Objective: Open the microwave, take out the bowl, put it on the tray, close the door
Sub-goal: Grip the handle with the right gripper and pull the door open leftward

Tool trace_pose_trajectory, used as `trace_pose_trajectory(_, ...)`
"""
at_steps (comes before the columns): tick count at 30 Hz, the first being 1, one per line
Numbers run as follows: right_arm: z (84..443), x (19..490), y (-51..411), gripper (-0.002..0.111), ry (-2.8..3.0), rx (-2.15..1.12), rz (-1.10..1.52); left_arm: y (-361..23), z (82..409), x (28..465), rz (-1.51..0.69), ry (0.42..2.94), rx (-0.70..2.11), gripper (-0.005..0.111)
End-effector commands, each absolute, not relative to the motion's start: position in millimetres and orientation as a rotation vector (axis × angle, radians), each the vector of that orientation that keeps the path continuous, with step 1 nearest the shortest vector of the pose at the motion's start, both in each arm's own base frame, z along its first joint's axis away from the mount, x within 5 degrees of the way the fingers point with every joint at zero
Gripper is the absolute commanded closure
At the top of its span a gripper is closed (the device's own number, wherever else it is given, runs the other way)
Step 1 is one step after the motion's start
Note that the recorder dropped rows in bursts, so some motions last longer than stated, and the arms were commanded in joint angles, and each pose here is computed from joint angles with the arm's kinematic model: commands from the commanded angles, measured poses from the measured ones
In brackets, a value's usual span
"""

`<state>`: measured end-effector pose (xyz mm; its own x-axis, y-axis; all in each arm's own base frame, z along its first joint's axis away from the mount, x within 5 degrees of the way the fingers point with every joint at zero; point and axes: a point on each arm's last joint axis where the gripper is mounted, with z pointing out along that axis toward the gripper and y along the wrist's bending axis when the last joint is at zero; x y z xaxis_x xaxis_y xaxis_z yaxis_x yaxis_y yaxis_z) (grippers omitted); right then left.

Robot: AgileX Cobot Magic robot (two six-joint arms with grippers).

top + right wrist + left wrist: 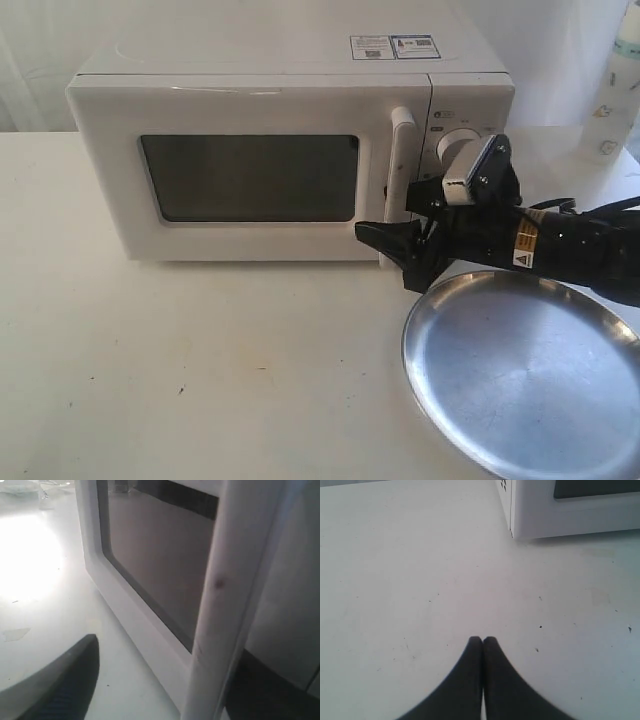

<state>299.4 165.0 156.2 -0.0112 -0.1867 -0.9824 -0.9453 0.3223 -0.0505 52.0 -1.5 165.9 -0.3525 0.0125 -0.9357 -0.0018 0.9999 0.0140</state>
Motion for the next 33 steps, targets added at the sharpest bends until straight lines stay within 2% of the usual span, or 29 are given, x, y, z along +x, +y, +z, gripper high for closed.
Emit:
trace_pose_trajectory(1, 154, 293, 173, 0.053, 1.428, -1.182, 0.830, -2, 167, 52, 0.002, 1.928, 0.007, 0.107)
trace_pose_trajectory(7, 153, 296, 172, 0.108, 1.424, -1.193, 0.769, -2, 167, 52, 0.002, 1.928, 0.007, 0.107)
trace_pose_trajectory(11, 150, 292, 173, 0.108, 1.343, -1.324, 0.711, -2, 167, 52, 0.002, 1.928, 0.007, 0.107)
trace_pose_trajectory(33, 162, 264, 176, 0.108, 1.055, -1.559, 0.867, -2, 167, 52, 0.004, 1.929, 0.008, 0.107)
